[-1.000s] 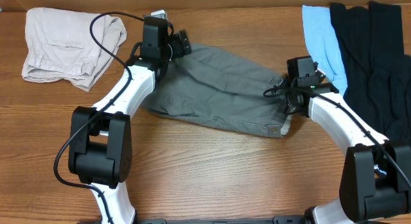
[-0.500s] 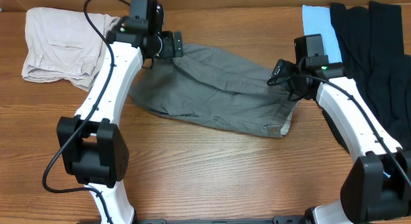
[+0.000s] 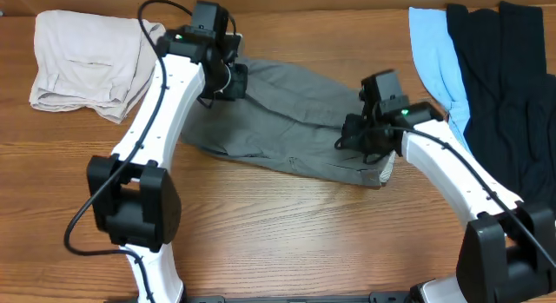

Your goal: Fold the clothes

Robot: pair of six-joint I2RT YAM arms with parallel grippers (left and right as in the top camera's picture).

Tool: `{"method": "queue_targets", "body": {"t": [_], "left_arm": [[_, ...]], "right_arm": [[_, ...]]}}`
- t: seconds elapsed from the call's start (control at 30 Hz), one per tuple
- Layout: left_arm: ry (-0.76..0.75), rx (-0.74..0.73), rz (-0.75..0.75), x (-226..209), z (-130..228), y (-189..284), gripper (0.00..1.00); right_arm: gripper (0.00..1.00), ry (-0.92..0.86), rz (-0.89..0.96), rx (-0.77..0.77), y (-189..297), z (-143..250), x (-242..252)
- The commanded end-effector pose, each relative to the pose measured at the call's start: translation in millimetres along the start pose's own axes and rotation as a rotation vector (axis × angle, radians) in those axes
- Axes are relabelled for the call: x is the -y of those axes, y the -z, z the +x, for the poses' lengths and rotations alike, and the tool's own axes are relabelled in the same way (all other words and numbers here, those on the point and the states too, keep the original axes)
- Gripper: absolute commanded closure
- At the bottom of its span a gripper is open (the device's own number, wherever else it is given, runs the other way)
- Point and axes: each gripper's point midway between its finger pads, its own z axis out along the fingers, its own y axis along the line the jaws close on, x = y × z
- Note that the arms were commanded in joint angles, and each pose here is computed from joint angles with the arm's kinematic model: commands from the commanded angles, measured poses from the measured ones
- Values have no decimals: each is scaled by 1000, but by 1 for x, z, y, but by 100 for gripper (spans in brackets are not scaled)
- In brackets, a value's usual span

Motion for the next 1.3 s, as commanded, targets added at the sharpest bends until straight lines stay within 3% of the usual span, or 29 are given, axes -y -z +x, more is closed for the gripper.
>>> {"method": "queue_targets", "body": {"t": [0.0, 0.3, 0.67, 0.8, 1.1, 1.27], "left_arm": [[-100, -59, 49, 27, 14, -25, 96], [-188, -146, 35, 53, 32, -90, 96], [-181, -182, 28, 48, 39, -128, 96], [-165, -89, 32, 51, 16, -144, 96], [-201, 295, 93, 74, -75, -135, 96], [-213, 398, 108, 81, -98, -126, 96]], "right_arm": [[96, -54, 6, -16, -12, 8, 12], [96, -46, -30, 90, -15, -18, 7], [96, -59, -17, 71, -38, -20, 11], [96, -61, -21, 77, -39, -21, 10], [96, -61, -13, 88, -38, -24, 11], [96, -75, 22, 147, -37, -36, 17]]}}
